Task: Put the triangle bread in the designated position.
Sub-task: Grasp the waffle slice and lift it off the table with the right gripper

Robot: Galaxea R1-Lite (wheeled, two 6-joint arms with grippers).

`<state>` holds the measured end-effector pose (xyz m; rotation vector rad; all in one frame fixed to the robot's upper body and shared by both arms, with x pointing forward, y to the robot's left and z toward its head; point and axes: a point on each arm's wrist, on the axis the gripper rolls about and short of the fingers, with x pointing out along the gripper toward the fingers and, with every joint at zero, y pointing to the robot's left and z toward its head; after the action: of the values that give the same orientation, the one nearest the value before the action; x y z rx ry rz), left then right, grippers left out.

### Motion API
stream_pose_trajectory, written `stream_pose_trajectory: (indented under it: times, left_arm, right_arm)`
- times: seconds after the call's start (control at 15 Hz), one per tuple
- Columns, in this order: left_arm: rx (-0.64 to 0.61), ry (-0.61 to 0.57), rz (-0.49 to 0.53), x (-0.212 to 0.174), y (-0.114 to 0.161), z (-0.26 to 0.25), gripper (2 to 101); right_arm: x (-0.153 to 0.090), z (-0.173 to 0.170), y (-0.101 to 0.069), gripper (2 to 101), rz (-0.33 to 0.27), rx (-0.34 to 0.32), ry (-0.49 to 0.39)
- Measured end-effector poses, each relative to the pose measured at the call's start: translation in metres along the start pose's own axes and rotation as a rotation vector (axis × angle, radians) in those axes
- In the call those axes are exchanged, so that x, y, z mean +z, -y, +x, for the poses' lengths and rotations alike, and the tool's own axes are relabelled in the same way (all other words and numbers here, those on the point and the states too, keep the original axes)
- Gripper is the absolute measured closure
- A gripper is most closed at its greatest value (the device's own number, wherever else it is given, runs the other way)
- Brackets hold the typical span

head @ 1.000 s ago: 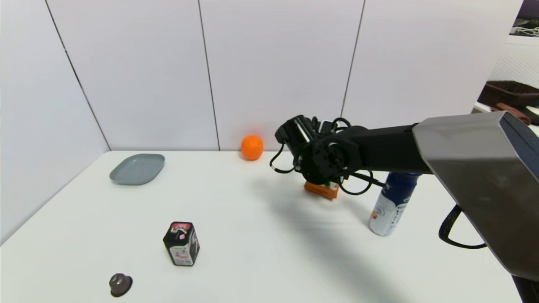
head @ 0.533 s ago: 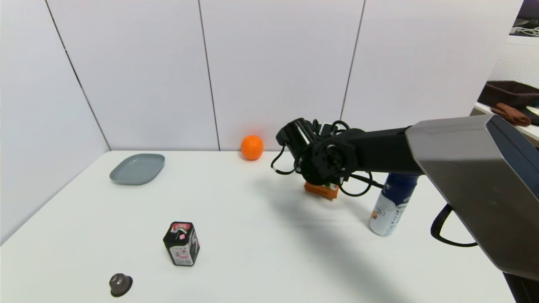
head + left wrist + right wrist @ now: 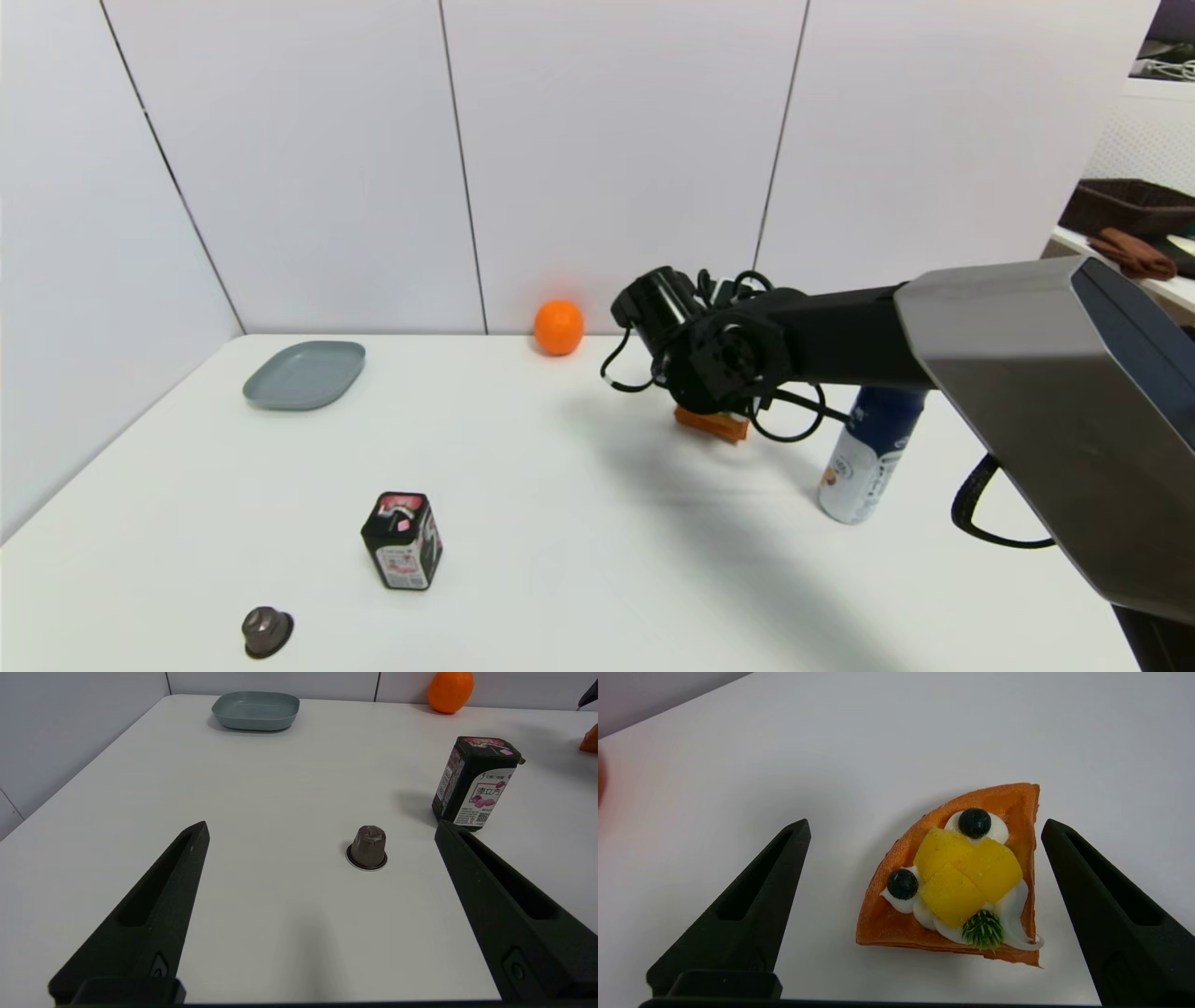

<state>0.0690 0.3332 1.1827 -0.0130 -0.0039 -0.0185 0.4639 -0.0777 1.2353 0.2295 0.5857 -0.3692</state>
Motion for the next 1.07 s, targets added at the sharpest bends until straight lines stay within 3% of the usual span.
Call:
stream_pose_trajectory:
  times: [0.27, 0.4, 0.53, 1.07]
  left_arm:
    - [0.0, 0.0, 0.0, 0.0, 0.0, 0.0, 5.4]
    - [0.0, 0.0, -0.001, 0.0, 0.0, 0.0, 5.4]
    - [0.0, 0.0, 0.0, 0.0, 0.0, 0.0, 5.4]
    - [0.0, 0.0, 0.0, 0.0, 0.0, 0.0, 5.3]
  right_arm:
    - [-0.01, 0.002, 0.004, 39.9, 0.009, -0.033, -0.034]
    - [-0.017, 0.003, 0.006, 50.2, 0.018, -0.044, -0.06]
    - [-0.022, 0.004, 0.008, 54.9, 0.019, -0.052, -0.071]
    - [-0.016, -0.004, 0.011, 54.9, 0.013, -0.043, -0.075]
